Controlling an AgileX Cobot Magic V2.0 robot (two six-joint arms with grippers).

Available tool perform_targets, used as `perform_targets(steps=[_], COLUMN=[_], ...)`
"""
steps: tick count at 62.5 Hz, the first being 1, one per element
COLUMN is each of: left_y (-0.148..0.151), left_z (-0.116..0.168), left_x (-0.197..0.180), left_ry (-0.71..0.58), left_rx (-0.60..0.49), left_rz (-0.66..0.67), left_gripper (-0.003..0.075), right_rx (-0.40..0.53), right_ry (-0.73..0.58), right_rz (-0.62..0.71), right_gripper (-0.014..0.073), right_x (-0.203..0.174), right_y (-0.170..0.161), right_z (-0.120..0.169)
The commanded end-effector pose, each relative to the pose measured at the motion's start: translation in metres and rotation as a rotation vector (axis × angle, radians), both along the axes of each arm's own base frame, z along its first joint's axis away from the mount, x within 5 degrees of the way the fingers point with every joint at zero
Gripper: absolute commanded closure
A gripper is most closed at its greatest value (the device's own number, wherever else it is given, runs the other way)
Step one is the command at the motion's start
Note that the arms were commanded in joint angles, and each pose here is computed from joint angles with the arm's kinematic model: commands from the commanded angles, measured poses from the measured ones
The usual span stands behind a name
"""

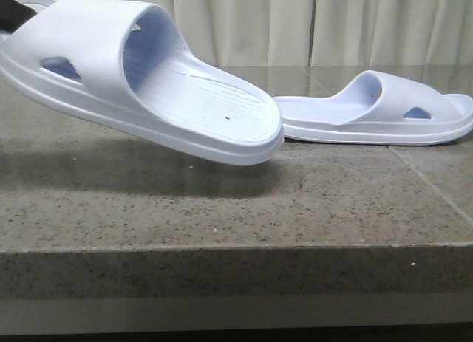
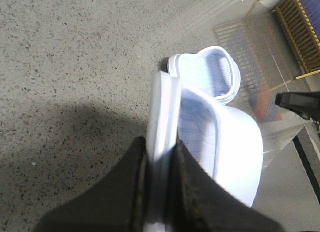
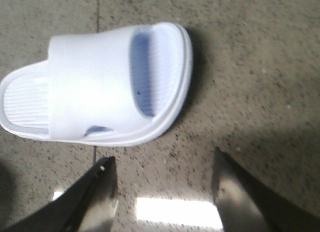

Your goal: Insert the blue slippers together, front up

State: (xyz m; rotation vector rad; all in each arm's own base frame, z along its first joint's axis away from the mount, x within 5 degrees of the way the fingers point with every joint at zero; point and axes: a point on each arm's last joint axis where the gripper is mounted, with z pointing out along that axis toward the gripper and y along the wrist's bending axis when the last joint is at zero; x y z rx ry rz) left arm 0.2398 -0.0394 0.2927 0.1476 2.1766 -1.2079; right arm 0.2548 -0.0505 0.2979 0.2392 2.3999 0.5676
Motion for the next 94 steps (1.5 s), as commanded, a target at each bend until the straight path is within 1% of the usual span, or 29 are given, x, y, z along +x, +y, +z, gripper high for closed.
perform_targets(steps=[1,10,19,29,35,39,48,54,59,68,71,82,84,88,94], left_y=[-0.005,-0.005,-0.005,-0.005,-0.005,-0.005,-0.005,-0.005,-0.005,-0.005,-0.005,-0.004,-0.004,-0.003,-0.002], left_z=[0.021,0.021,0.021,0.021,0.021,0.021,0.021,0.021,0.021,0.021,0.021,0.020,0.020,0.020,0.019], left_x=[-0.003,-0.003,-0.003,-0.003,-0.003,-0.003,-0.003,-0.003,-0.003,-0.004,-0.003,-0.003,-0.003,-0.001,0.002], left_ry=[-0.062,-0.062,-0.062,-0.062,-0.062,-0.062,-0.062,-0.062,-0.062,-0.062,-0.062,-0.063,-0.064,-0.066,-0.074], left_rx=[-0.079,-0.079,-0.079,-0.079,-0.079,-0.079,-0.079,-0.079,-0.079,-0.079,-0.079,-0.076,-0.074,-0.068,-0.048], left_rz=[-0.010,-0.010,-0.010,-0.010,-0.010,-0.010,-0.010,-0.010,-0.010,-0.011,-0.010,-0.004,0.001,0.016,0.053], left_gripper=[0.0741,0.0741,0.0741,0.0741,0.0741,0.0741,0.0741,0.0741,0.0741,0.0741,0.0741,0.0741,0.0741,0.0741,0.0741], right_rx=[0.055,0.080,0.101,0.129,0.157,0.194,0.309,0.349,0.365,0.357,0.355,0.345,0.336,0.324,0.303], right_ry=[-0.098,-0.076,-0.030,0.007,0.025,0.030,0.047,0.076,0.101,0.100,0.100,0.084,0.071,0.044,-0.019], right_rz=[0.000,-0.002,0.002,0.053,0.056,0.084,0.151,0.173,0.209,0.263,0.266,0.268,0.276,0.287,0.291], right_gripper=[0.0209,0.0220,0.0220,0.0220,0.0222,0.0223,0.0223,0.0232,0.0279,0.0424,0.0489,0.0652,0.0666,0.0661,0.0661], right_x=[0.015,0.036,0.057,0.076,0.085,0.091,0.100,0.104,0.106,0.107,0.107,0.108,0.107,0.106,0.099], right_y=[-0.002,-0.010,-0.019,-0.024,-0.027,-0.026,-0.021,-0.017,-0.010,0.002,0.003,0.005,0.005,0.006,0.008], right_z=[0.015,0.006,-0.009,-0.023,-0.034,-0.039,-0.052,-0.062,-0.069,-0.070,-0.070,-0.068,-0.065,-0.058,-0.036])
